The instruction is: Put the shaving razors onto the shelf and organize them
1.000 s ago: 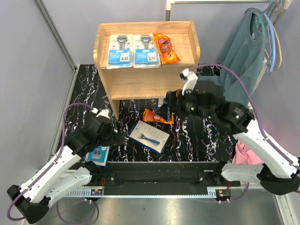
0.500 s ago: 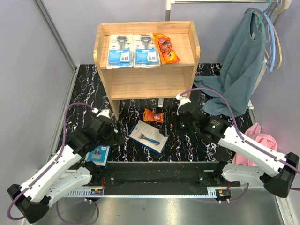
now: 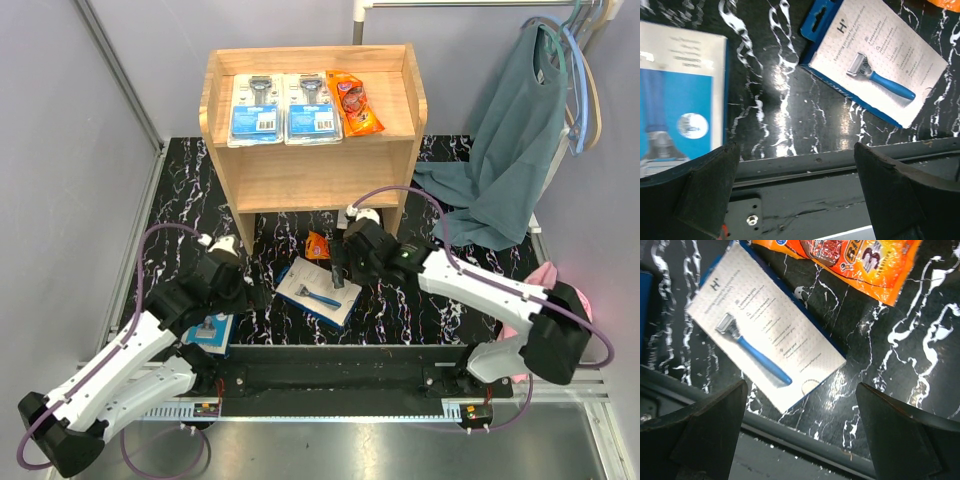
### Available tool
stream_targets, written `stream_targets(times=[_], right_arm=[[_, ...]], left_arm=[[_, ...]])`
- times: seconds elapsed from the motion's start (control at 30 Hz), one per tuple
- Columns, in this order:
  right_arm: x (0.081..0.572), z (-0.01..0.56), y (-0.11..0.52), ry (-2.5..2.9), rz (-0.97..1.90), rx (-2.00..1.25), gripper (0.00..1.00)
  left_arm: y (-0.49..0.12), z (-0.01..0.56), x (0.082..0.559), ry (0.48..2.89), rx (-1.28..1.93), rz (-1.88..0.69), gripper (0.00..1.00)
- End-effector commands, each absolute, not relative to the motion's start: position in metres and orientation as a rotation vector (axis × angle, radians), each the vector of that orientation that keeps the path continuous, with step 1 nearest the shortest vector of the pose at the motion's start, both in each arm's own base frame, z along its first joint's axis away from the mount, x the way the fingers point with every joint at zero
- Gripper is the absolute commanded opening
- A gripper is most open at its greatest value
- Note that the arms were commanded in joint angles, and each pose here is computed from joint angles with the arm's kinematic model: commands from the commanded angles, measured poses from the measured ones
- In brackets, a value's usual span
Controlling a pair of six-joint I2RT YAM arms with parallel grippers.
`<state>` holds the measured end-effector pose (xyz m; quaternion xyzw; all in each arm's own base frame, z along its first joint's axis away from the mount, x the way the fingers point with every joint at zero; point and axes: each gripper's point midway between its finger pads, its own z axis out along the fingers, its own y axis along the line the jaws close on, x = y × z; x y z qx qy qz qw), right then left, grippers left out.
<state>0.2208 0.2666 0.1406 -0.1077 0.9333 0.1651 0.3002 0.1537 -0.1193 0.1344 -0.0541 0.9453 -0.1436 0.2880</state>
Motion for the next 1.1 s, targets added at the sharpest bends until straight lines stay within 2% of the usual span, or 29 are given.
stream_targets(times=[0.0,0.2,0.43,0.73,1.07], right_arm=[[0.24,0.143,0.29,2.42,0.452,-0.339,1.0],[0.26,0.117,0.297,2.477,0.426,-0.326,1.0],[0.271,0.092,0.295,2.562,0.474,-0.26,1.0],[0.246,0.08,0.321,2.644,0.677,-0.318,0.99],[0.199,0.065,0.347,2.72,0.753,-0.464,0.99]], left_arm=[[-0.146,0.118,0.15,2.537,-0.232,-0.581,0.99],[-0.165,0.1,0.149,2.531,-0.317,-0.734,0.99],[-0.167,0.095,0.15,2.54,-0.32,-0.739,0.99],[-0.166,0.095,0.149,2.534,-0.323,-0.738,0.99],[-0.166,0.102,0.154,2.506,-0.313,-0.738,0.99]])
